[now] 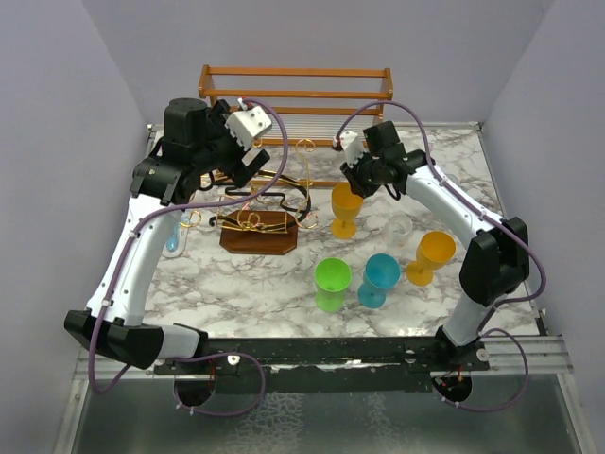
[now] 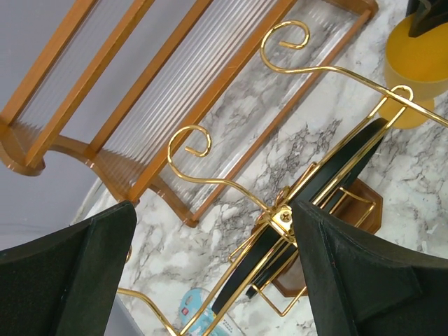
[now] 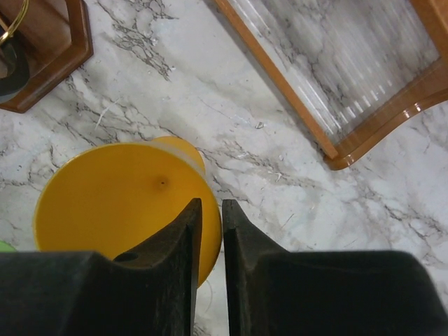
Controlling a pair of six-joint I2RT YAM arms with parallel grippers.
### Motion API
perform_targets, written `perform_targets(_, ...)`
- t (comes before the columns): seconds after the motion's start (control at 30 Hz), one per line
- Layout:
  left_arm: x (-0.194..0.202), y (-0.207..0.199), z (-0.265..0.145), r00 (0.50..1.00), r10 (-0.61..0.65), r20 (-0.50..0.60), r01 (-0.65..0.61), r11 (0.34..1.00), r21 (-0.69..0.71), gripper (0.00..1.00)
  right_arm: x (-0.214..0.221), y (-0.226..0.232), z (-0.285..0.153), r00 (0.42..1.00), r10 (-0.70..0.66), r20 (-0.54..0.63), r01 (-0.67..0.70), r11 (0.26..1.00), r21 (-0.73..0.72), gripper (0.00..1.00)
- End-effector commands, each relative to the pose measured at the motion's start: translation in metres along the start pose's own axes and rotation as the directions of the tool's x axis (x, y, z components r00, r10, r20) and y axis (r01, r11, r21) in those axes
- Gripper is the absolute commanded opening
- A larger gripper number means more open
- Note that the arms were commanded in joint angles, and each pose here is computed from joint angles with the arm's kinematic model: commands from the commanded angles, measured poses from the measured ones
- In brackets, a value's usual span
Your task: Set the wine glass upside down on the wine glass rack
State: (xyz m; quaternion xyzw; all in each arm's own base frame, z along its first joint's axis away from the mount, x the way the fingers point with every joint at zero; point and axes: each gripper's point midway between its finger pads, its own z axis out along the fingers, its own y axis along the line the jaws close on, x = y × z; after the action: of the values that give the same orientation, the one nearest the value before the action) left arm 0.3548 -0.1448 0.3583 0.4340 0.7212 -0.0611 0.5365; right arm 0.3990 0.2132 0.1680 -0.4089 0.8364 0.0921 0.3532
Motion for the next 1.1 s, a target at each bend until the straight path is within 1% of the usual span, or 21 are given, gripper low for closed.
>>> perform_targets(0.0,-0.007,0.015,-0.012,1.0,-0.028,0.015,0.029,0.994,-0.106,0.96,-0.005,-0.001,0.002,1.0,-0.01,-0.018,0.01,1.0,0.001,0.13)
perform_targets(0.07,-0.008,0.021,-0.013,0.999,-0.043,0.013,0.044,0.99,-0.136,0.96,-0.015,-0.003,-0.001,1.0,-0.016,0.012,0.015,1.0,0.007,0.04)
perform_targets(0.1,-0.008,0.023,-0.014,0.998,-0.056,0.016,0.058,0.987,-0.153,0.97,-0.021,-0.005,-0.004,0.999,-0.023,0.029,0.023,1.0,0.014,0.02)
perform_targets(0.17,-0.01,0.029,-0.015,0.997,-0.079,0.024,0.082,0.979,-0.184,0.99,-0.032,-0.011,-0.012,0.998,-0.04,0.052,0.039,0.999,0.035,0.01)
perform_targets(0.3,-0.015,0.032,-0.02,0.995,-0.091,0.048,0.099,0.974,-0.203,0.99,-0.048,-0.021,-0.042,0.993,-0.074,0.093,0.065,0.993,0.093,0.01)
perform_targets(0.47,-0.025,0.035,-0.03,0.987,-0.13,0.093,0.148,0.962,-0.229,0.99,-0.056,-0.028,-0.102,0.978,-0.102,0.184,0.068,0.981,0.182,0.01)
perform_targets(0.53,-0.033,0.033,-0.031,0.979,-0.154,0.131,0.18,0.959,-0.218,0.99,-0.061,-0.034,-0.132,0.966,-0.107,0.237,0.054,0.974,0.219,0.01)
perform_targets(0.63,-0.046,0.026,-0.03,0.958,-0.209,0.195,0.243,0.956,-0.166,0.99,-0.073,-0.045,-0.179,0.94,-0.117,0.321,0.021,0.958,0.286,0.01)
perform_targets(0.73,-0.061,0.016,-0.022,0.924,-0.287,0.253,0.315,0.946,-0.079,0.99,-0.096,-0.045,-0.219,0.896,-0.15,0.417,0.009,0.947,0.321,0.01)
perform_targets(0.87,-0.086,-0.002,-0.012,0.857,-0.415,0.306,0.405,0.909,0.1,0.95,-0.137,-0.038,-0.258,0.806,-0.196,0.559,0.011,0.949,0.316,0.01)
perform_targets(0.97,-0.105,-0.014,-0.006,0.779,-0.54,0.321,0.484,0.841,0.241,0.91,-0.165,-0.032,-0.282,0.726,-0.213,0.653,0.01,0.954,0.3,0.01)
perform_targets(1.07,-0.117,-0.026,0.004,0.697,-0.656,0.289,0.547,0.748,0.377,0.85,-0.185,-0.021,-0.298,0.666,-0.197,0.72,0.022,0.969,0.245,0.01)
